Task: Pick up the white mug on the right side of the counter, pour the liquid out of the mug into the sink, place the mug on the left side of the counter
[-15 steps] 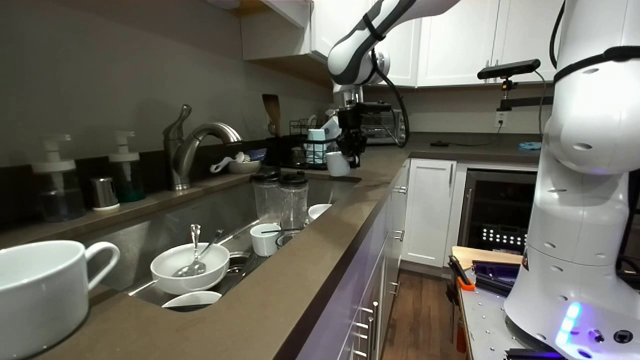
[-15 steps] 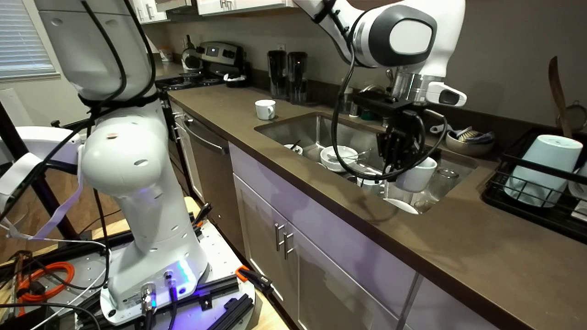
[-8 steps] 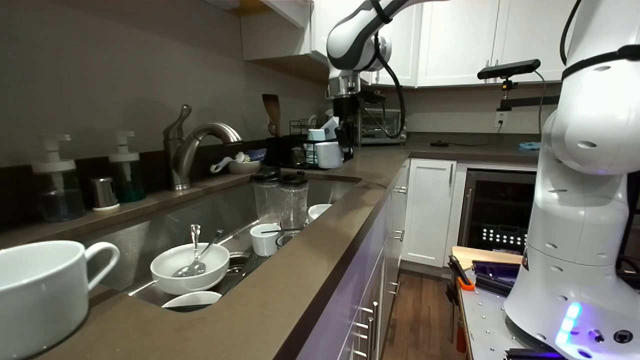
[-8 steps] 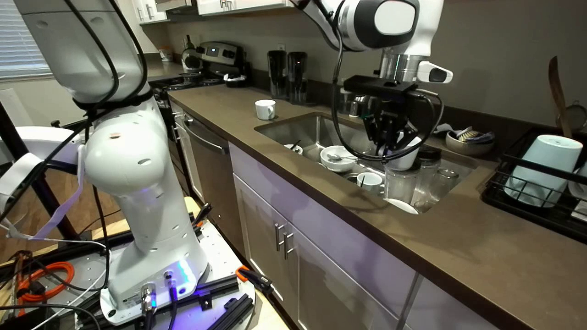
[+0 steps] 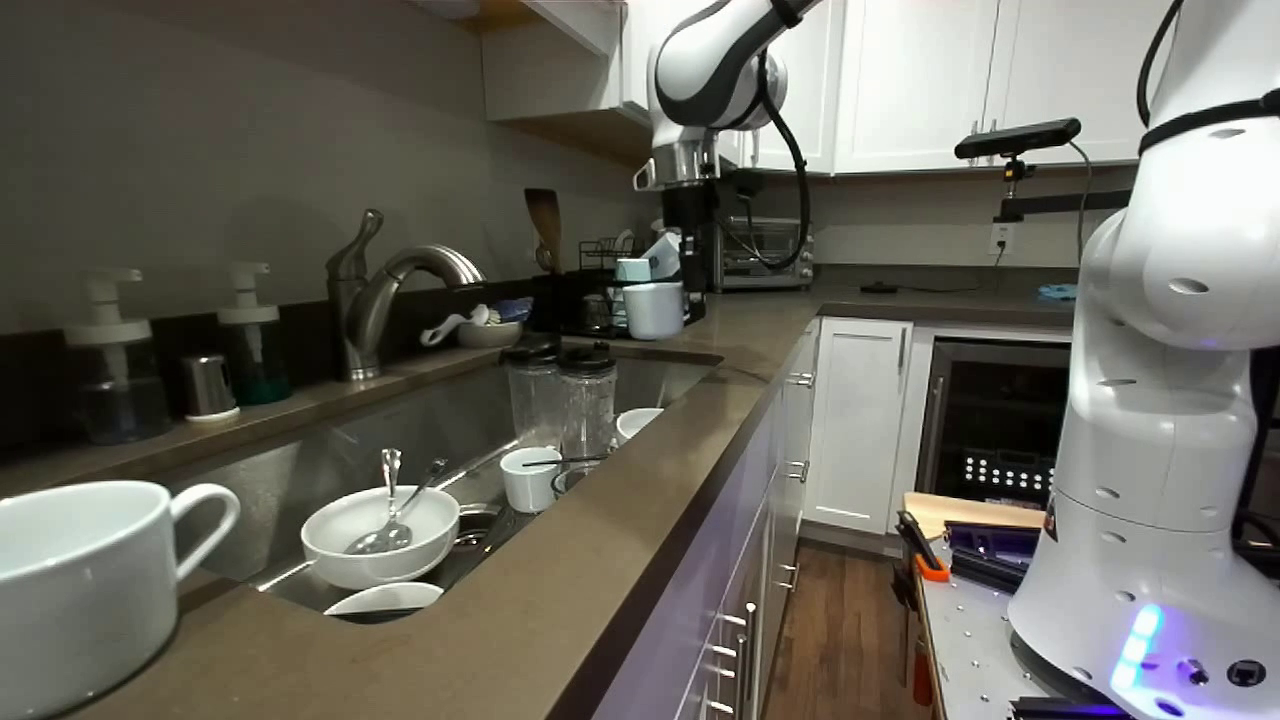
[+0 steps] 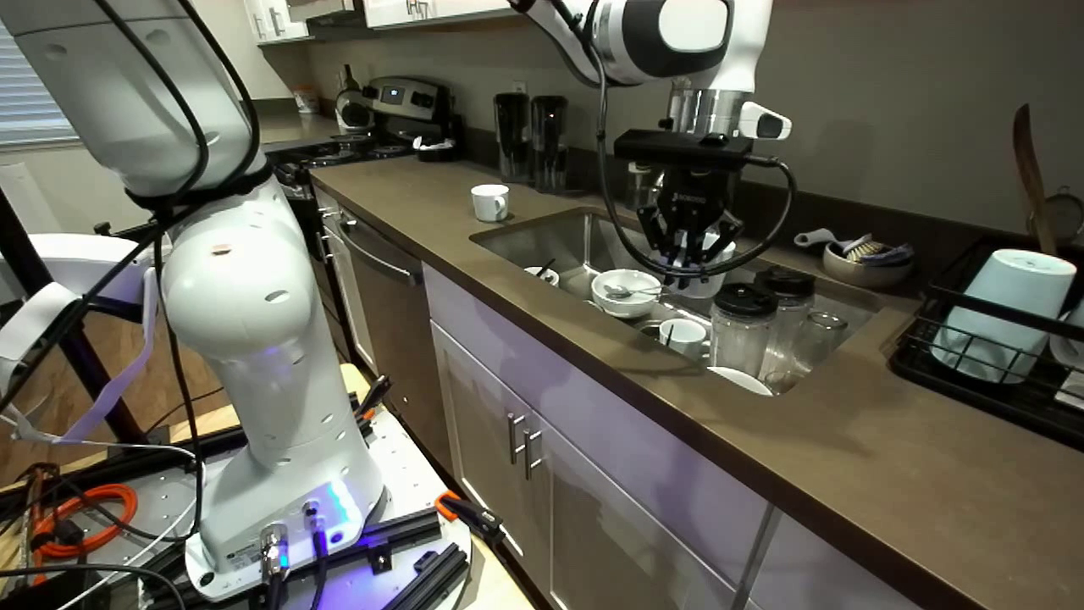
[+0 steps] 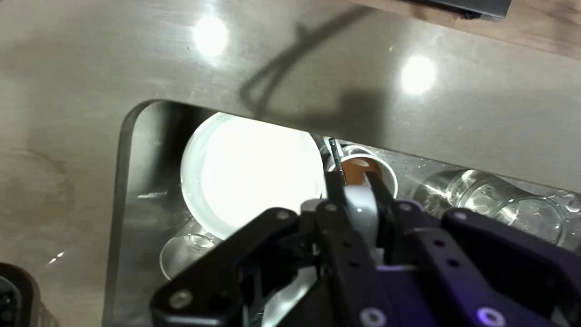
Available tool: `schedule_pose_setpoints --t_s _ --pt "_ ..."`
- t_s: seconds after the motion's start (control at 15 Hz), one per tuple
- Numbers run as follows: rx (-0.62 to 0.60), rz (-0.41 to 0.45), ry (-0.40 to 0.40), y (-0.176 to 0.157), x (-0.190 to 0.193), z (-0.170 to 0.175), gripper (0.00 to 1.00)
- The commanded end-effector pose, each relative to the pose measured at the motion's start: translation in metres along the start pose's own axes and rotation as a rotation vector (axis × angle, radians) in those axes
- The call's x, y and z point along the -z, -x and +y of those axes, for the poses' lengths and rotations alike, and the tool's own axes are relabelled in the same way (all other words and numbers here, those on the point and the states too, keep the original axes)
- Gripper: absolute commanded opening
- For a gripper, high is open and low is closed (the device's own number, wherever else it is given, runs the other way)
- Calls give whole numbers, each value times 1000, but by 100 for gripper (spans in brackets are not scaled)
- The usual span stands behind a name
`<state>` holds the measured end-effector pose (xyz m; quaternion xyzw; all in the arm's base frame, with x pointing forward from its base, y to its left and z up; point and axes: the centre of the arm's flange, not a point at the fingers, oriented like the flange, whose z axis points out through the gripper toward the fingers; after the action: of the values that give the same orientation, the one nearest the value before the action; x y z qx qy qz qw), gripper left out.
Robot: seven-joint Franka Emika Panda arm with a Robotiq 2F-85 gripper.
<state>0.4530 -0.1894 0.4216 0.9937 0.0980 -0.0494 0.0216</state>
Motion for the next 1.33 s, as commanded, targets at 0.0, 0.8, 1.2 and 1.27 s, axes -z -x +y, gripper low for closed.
schedule_pose_setpoints --t_s 0.0,0.8,1.2,1.27 --pt "4 -5 -2 -1 -2 -2 16" --pt "182 -22 90 -8 -3 -27 5" --pt "347 -45 229 -28 10 -63 5" --pt "377 -65 261 -31 10 -70 5"
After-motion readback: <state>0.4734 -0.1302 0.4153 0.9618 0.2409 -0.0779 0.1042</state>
